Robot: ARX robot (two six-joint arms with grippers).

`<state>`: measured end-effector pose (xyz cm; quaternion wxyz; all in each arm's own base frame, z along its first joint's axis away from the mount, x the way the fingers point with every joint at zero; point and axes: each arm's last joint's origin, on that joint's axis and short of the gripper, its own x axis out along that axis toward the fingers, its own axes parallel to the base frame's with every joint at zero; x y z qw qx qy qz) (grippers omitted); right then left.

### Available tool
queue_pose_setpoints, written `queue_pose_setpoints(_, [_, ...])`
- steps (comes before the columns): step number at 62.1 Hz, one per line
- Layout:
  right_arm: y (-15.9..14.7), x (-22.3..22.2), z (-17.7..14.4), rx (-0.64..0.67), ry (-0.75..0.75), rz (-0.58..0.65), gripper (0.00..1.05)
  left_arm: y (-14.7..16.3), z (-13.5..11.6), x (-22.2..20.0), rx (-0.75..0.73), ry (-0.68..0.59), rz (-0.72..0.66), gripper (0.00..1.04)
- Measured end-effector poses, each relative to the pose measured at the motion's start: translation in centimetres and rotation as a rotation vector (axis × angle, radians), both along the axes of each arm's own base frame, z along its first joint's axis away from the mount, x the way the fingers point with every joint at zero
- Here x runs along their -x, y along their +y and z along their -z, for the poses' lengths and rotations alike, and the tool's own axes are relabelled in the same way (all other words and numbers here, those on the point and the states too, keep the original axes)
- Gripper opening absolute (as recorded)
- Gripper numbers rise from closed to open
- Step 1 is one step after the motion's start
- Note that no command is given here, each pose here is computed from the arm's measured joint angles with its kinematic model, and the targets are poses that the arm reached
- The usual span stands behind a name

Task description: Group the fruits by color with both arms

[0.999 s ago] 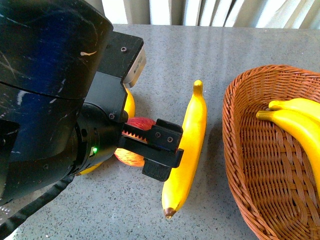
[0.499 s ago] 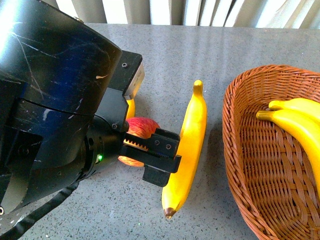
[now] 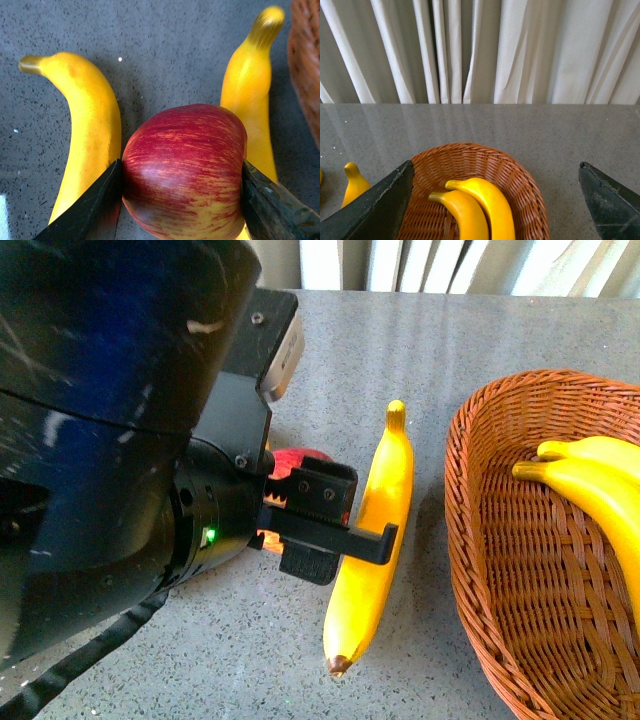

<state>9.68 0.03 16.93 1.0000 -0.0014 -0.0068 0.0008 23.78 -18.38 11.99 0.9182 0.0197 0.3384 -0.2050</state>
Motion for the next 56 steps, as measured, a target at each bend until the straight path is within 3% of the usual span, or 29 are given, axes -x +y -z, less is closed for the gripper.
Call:
queue_pose_setpoints(10, [0.0,0.0,0.0,0.000,0.000,0.000,0.96,2.4,-2.7,-1.1,0.028,-0.092,-0.148,0.57])
queue_pose_setpoints(15, [0.0,0.0,0.0,0.000,0.000,0.000,0.96,5.1,-3.8,-2.3,0.019,-0.132,-0.301,0.57])
queue_pose_setpoints(19, [0.0,0.0,0.0,0.000,0.000,0.000,0.96,9.2,-4.4,-3.7,0.000,-0.146,-0.499,0.57])
queue_pose_setpoints(32, [0.0,0.0,0.0,0.000,0.000,0.000,0.96,16.7,-3.9,-4.5,-0.027,-0.094,-0.858,0.57])
queue_pose_setpoints(38, [0.0,0.0,0.0,0.000,0.000,0.000,0.96,18.2,-3.6,-4.5,-0.009,-0.079,-0.929,0.56])
queue_pose_setpoints(49, [0.0,0.0,0.0,0.000,0.000,0.000,0.96,18.2,-2.5,-4.5,0.007,-0.037,-0.925,0.56])
queue_pose_setpoints(56, [0.0,0.0,0.0,0.000,0.000,0.000,0.96,18.1,-2.2,-4.5,0.007,-0.030,-0.921,0.76])
